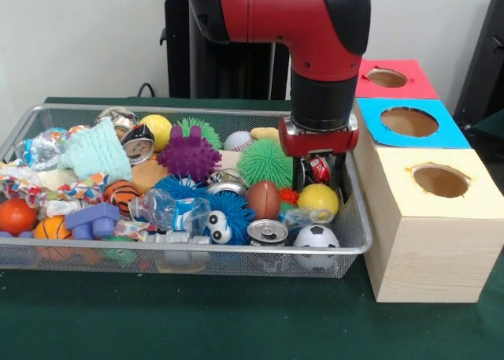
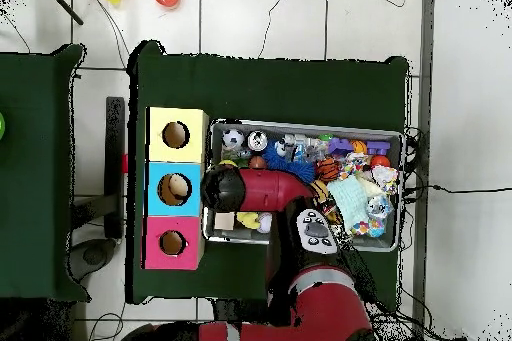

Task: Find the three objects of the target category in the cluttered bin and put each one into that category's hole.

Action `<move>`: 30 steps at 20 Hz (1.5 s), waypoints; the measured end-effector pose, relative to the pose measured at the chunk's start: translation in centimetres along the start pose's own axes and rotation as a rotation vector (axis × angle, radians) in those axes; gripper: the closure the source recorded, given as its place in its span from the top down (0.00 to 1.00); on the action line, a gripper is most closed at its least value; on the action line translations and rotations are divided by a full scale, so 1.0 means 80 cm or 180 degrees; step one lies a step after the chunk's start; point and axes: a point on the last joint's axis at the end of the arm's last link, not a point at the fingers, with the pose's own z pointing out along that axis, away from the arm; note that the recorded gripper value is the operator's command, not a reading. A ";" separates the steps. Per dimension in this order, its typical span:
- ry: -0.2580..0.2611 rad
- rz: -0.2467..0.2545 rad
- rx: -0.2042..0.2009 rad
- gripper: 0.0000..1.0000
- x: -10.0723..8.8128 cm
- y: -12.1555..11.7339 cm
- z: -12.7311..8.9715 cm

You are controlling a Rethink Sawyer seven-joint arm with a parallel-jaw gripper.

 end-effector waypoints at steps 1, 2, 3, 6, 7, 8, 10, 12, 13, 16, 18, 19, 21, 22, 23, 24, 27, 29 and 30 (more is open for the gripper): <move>-0.0002 -0.0002 -0.0004 1.00 -0.002 0.000 0.003; -0.0005 -0.0001 -0.0004 1.00 -0.003 0.000 0.004; -0.0009 -0.0001 -0.0003 1.00 -0.004 0.000 0.004; -0.0042 0.0000 0.0006 1.00 -0.011 -0.002 0.002; -0.0050 0.0000 0.0008 1.00 -0.012 -0.002 0.002; -0.0054 0.0000 0.0007 1.00 -0.013 -0.002 0.002; -0.0056 -0.0001 0.0005 1.00 -0.014 -0.002 0.002; -0.0056 -0.0001 0.0005 1.00 -0.014 -0.002 0.001; -0.0058 -0.0002 0.0004 1.00 -0.014 -0.001 0.001; -0.0067 -0.0004 0.0000 1.00 -0.015 0.000 0.000; -0.0074 -0.0007 -0.0002 1.00 -0.016 0.000 -0.001; -0.0080 -0.0008 -0.0003 1.00 -0.017 0.001 -0.002; -0.0089 -0.0007 -0.0005 1.00 -0.019 0.001 -0.004; -0.0093 -0.0008 -0.0006 1.00 -0.019 0.001 -0.005; -0.0092 -0.0010 -0.0007 1.00 -0.020 0.002 -0.007; -0.0092 -0.0011 -0.0009 1.00 -0.021 0.002 -0.008; -0.0090 -0.0006 -0.0024 1.00 -0.024 0.004 -0.014; -0.0104 -0.0005 -0.0023 1.00 -0.028 0.004 -0.021; -0.0114 -0.0005 -0.0020 1.00 -0.030 0.004 -0.023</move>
